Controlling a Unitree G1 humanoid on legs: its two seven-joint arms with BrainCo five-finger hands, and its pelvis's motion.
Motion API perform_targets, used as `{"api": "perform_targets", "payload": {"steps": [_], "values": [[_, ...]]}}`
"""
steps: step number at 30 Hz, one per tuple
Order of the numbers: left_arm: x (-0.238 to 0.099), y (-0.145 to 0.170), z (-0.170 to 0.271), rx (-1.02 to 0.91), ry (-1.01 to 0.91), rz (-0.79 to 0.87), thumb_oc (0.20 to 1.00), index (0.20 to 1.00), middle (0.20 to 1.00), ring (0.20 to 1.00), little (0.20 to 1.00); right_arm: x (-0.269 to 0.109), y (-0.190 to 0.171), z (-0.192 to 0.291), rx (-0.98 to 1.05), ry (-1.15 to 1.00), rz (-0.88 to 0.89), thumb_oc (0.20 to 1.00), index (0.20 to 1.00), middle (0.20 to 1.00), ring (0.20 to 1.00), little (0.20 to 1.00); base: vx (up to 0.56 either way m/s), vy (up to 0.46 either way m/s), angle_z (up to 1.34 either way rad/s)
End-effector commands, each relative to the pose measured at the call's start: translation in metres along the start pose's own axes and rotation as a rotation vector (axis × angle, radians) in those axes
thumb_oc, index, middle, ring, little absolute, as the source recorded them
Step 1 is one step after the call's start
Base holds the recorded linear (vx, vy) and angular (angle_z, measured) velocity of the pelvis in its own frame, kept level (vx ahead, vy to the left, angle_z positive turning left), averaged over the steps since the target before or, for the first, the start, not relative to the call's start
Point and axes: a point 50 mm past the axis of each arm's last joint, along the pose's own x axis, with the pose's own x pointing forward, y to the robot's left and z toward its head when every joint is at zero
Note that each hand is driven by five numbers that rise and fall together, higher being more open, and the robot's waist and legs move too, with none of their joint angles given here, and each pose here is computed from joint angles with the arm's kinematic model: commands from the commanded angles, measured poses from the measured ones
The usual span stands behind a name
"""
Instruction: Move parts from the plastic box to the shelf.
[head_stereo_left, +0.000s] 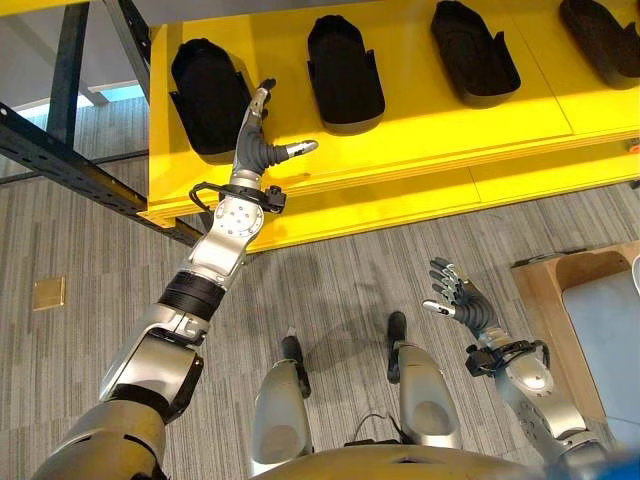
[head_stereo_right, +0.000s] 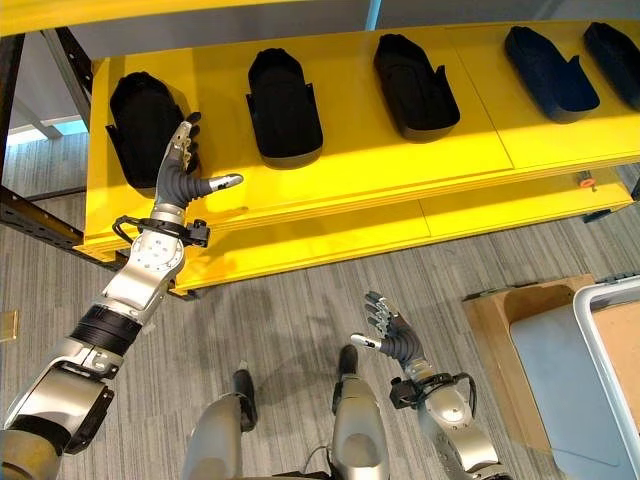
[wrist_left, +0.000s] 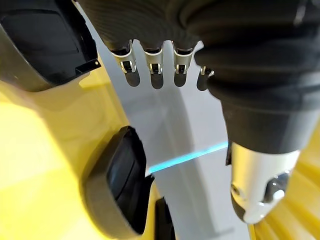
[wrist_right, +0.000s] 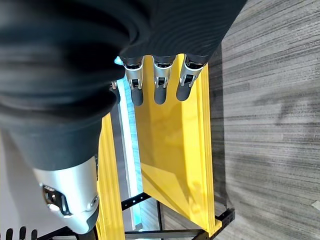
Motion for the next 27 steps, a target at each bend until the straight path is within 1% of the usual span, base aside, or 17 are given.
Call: {"api": "perform_targets", "payload": {"steps": [1, 13, 17, 24, 27], "values": [[0.016, 0.016, 0.012, -0.013, -0.057, 0.109, 1.0, 1.0, 1.0, 1.0, 1.0, -0.003, 0.004, 0.014, -0.01, -0.077, 0.018, 1.0, 1.0, 1.0, 1.0, 1.0, 0.0, 0.0, 0.0], [0.031, 0.018, 0.026, 0.018, -0.09, 0.206, 1.0, 1.0, 1.0, 1.0, 1.0, 0.0, 0.005, 0.016, -0.017, -0.083, 0.017, 1.0, 1.0, 1.0, 1.0, 1.0, 0.0, 0.0, 0.0], [0.037, 0.02, 0.025, 0.034, -0.075, 0.245, 1.0, 1.0, 1.0, 1.0, 1.0, 0.0, 0.005, 0.017, -0.018, -0.085, 0.022, 1.0, 1.0, 1.0, 1.0, 1.0, 0.01, 0.004, 0.0], [0.056, 0.028, 0.025, 0.103, -0.01, 0.299, 1.0, 1.0, 1.0, 1.0, 1.0, -0.001, 0.006, 0.015, -0.027, -0.072, 0.026, 1.0, 1.0, 1.0, 1.0, 1.0, 0.0, 0.002, -0.01], [0.064, 0.031, 0.024, 0.183, 0.018, 0.304, 1.0, 1.0, 1.0, 1.0, 1.0, -0.001, 0.004, 0.015, -0.033, -0.068, 0.028, 1.0, 1.0, 1.0, 1.0, 1.0, 0.01, 0.016, -0.1]]}}
